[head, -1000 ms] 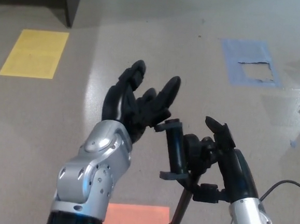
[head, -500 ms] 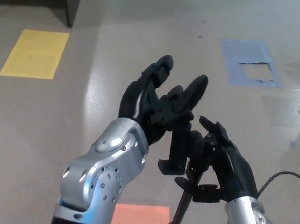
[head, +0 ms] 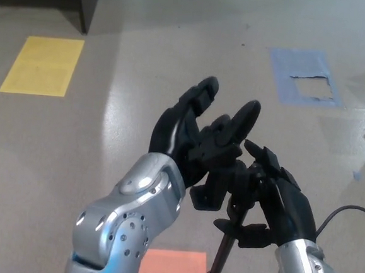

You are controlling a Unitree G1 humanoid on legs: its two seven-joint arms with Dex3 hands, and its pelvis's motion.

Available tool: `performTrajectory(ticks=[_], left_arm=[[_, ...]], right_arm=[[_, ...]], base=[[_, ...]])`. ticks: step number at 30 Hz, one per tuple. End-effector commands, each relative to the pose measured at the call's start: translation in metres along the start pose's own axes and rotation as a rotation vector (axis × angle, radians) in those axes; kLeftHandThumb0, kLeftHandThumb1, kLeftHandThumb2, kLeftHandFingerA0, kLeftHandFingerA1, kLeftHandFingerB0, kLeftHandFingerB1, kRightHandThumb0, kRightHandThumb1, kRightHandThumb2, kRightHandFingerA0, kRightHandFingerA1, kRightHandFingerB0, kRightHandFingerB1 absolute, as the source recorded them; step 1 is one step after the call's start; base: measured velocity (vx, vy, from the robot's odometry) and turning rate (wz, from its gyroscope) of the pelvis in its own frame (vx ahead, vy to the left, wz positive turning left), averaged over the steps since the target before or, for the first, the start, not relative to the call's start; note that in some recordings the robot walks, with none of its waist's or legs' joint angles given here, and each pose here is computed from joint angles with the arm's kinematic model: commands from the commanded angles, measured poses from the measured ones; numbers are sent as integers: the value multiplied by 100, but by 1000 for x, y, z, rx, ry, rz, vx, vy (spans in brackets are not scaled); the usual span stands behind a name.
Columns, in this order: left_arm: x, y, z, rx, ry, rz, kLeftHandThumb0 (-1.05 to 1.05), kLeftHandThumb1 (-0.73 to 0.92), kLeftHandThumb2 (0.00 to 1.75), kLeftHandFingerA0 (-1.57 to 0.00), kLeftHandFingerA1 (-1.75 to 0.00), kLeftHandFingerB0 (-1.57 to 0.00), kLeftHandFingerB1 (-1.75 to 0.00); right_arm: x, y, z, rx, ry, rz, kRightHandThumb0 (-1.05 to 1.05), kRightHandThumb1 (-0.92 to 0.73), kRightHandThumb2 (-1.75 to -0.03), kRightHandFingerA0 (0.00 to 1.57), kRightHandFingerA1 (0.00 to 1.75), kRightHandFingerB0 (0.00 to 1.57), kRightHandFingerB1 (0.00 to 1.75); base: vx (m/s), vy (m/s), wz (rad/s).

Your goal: A phone stand is kept on the floor and the robot uses both its hands to grab it and uses its left hand to extend the phone stand by pulling it upwards

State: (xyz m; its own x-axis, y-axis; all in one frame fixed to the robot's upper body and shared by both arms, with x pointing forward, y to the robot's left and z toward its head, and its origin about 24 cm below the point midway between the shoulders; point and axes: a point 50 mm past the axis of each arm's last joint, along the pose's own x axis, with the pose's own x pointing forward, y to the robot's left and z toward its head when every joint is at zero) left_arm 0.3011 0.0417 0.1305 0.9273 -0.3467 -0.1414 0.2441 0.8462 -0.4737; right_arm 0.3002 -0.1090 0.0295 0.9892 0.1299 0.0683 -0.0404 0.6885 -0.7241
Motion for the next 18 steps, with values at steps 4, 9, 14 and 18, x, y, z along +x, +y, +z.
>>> performTrajectory(ticks=[4, 9, 14, 18], left_arm=[[-8, -10, -25, -75, 91, -66, -69, 40, 74, 0, -10, 0, 0], [-12, -6, -29, -61, 100, -79, -70, 41, 74, 0, -6, 0, 0], [-16, -4, -30, -45, 93, -74, -67, 39, 72, 0, -7, 0, -2], [-18, 0, -31, -13, 90, -78, -66, 39, 75, 0, -13, -1, -8]], right_arm=[[1, -6, -1, -75, 10, 30, -51, -56, -58, 41, 66, 28, 53], [3, -7, -2, -101, 16, 36, -53, -59, -57, 27, 61, 26, 51], [4, -7, 0, -191, 41, 56, -57, -66, -59, 24, 61, 31, 50], [6, -8, 0, -208, 56, 64, -56, -70, -60, 23, 63, 28, 51]], base=[[0, 0, 0], [0, 0, 0], [0, 0, 0], [0, 0, 0]])
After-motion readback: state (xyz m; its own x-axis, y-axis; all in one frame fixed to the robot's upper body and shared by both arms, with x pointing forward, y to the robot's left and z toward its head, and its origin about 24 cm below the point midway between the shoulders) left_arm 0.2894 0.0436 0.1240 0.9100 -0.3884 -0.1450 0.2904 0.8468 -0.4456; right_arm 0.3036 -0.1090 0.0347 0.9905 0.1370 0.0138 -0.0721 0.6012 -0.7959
